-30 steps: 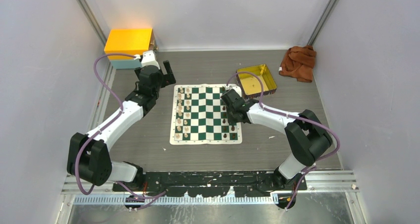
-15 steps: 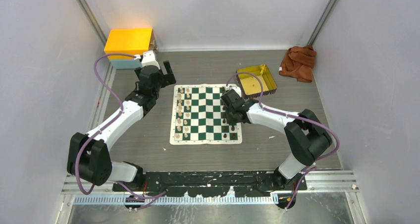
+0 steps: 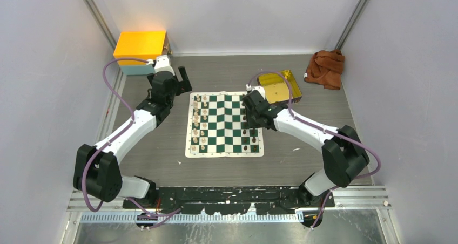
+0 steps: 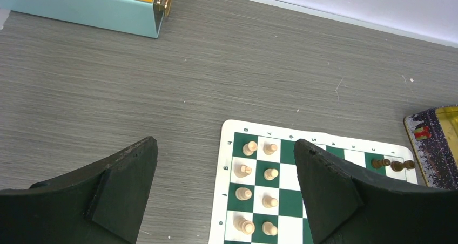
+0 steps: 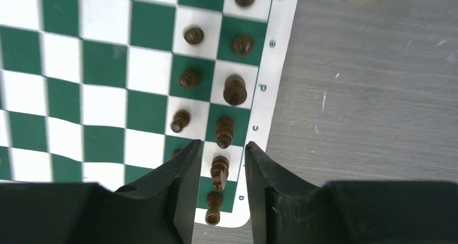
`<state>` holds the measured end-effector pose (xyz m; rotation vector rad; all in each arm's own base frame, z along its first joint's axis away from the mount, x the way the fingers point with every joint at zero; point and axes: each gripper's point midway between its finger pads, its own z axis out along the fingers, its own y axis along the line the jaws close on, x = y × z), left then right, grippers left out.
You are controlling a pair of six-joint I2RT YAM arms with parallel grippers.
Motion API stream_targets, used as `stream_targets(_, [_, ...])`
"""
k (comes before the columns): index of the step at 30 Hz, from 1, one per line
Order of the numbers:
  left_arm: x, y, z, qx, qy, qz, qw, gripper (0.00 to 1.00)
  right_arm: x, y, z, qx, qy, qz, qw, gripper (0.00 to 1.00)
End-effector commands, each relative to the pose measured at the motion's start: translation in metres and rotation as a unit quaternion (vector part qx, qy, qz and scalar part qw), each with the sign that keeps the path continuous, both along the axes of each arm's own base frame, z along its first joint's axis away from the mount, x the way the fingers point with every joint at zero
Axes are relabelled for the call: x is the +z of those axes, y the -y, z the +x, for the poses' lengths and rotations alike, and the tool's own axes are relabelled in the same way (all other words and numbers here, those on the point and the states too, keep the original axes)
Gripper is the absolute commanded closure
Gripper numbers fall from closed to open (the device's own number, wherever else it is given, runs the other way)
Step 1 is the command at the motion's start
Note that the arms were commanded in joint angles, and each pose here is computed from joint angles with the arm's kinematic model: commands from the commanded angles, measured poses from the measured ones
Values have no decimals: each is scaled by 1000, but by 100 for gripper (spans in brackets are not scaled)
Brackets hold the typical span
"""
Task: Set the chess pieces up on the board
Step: Place the chess piece on the chessboard, then reset both arms
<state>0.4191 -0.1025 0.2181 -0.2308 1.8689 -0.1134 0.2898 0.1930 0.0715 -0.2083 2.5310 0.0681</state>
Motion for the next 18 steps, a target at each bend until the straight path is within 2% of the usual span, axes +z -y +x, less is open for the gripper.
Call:
stream_targets(1, [32,0,13,9,45,-2,999,3,81,-5,26,-14,89,25,996,58])
stream_targets(5, [38,-3,21,24,52,4,998,3,119,3,44,-41,131,2,991,55])
stream_targets(8, [35,-6,24,37,49,9,998,3,144,15,61,-75,172,-17,982,45])
stream_targets(11, [31,-7,27,39,46,17,998,3,166,27,84,-115,210,-6,971,39])
stream_targets(14, [26,-8,27,39,42,24,998,3,184,44,115,-161,251,14,954,22])
stream_targets(18, [17,-15,21,44,35,30,998,2,199,79,154,-230,288,-1,929,18])
